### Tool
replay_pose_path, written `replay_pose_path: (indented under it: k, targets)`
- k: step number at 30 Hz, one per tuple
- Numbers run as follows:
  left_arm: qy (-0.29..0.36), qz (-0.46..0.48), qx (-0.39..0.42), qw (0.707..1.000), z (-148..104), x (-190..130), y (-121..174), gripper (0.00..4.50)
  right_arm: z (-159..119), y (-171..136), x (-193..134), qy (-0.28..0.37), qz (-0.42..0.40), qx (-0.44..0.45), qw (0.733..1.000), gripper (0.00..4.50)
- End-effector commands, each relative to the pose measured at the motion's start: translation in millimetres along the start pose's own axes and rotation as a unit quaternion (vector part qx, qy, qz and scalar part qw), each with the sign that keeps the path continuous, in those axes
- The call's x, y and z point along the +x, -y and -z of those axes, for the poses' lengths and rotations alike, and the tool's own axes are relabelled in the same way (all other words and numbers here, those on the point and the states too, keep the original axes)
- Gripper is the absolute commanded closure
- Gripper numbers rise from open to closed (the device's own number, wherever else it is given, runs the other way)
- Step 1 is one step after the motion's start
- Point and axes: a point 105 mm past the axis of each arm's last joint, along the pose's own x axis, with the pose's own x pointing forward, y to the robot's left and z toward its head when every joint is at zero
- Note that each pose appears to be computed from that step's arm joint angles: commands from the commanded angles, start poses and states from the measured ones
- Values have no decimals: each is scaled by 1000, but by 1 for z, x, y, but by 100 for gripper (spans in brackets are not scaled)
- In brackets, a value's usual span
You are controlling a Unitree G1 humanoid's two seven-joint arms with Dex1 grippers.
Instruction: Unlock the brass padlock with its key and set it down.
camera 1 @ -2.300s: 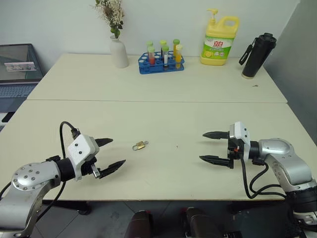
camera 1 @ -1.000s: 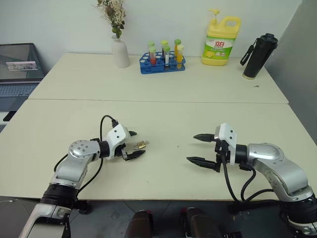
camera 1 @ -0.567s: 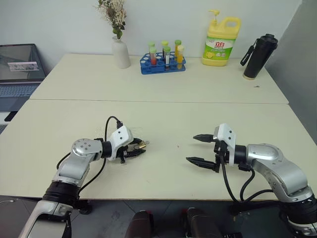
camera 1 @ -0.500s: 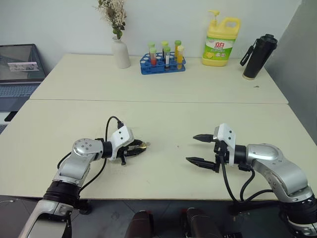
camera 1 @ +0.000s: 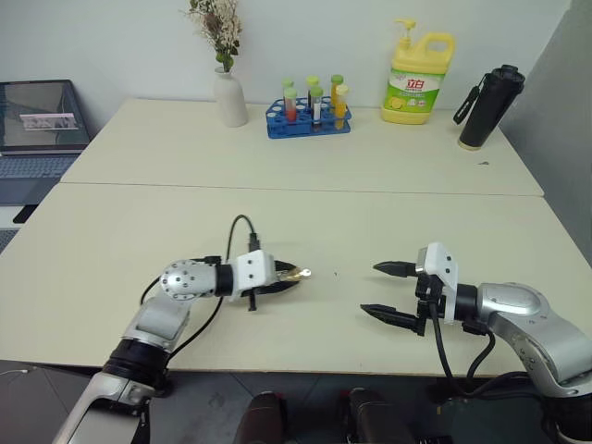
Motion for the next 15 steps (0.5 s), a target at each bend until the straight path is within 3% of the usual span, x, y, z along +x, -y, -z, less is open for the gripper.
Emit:
replay_pose_path:
  k: [1, 5, 10, 15]
  targets:
    - [51, 3, 93, 994, -36, 7, -9, 354, -9, 5, -9, 16, 26, -14, 999, 0]
    - [68, 4, 199, 978, -50, 14, -13, 354, -8, 3, -14, 18, 34, 2, 999, 0]
    - [95, -44, 363, 926, -64, 14, -25, 354, -27, -6, -8, 54, 3, 47, 997, 0]
    - [128, -73, 421, 895, -71, 12, -23, 354, -40, -5, 4, 80, -5, 86, 993, 0]
